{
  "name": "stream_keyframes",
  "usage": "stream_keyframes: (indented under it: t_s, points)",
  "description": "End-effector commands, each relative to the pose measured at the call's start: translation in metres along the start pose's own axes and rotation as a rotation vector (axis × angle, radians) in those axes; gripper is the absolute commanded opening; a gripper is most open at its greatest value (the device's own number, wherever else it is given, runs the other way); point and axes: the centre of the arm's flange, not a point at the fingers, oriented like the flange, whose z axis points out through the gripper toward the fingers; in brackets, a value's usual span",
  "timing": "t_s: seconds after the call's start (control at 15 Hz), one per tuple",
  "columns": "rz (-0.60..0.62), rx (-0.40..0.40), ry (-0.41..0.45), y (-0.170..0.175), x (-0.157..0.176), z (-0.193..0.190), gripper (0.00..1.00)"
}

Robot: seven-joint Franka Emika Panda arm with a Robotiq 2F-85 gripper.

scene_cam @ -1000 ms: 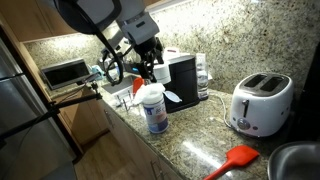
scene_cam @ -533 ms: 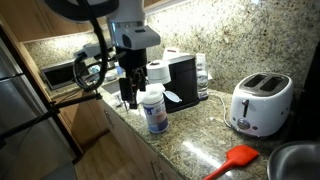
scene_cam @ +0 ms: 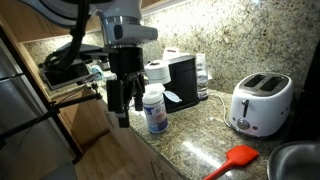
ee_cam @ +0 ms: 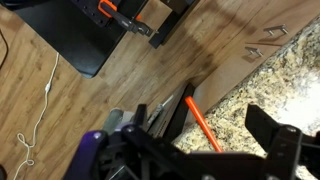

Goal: Pick up the orange spoon and place it on the pan

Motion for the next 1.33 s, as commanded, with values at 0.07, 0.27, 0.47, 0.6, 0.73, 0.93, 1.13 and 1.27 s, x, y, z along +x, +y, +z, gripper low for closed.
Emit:
stream_keyframes:
  t_s: [0.07, 0.27, 0.47, 0.6, 0.73, 0.93, 1.13, 1.27]
  points:
    - [0.0, -0.001, -0.001, 0.0, 0.0, 0.001, 1.0]
    - [0.036, -0.024, 0.043, -0.012, 0.006, 0.004, 1.0]
    - [-0.118, -0.025, 0.19, -0.019, 0.023, 0.007, 1.0]
    - [-0.234, -0.051, 0.236, -0.025, 0.034, 0.013, 1.0]
    - [-0.35, -0.045, 0.267, -0.032, 0.043, 0.018, 1.0]
    - [-0.52, -0.012, 0.302, -0.04, 0.065, 0.03, 1.0]
    - [-0.656, 0.03, 0.263, -0.048, 0.1, 0.051, 1.0]
    - [-0.687, 0.037, 0.202, -0.049, 0.121, 0.067, 1.0]
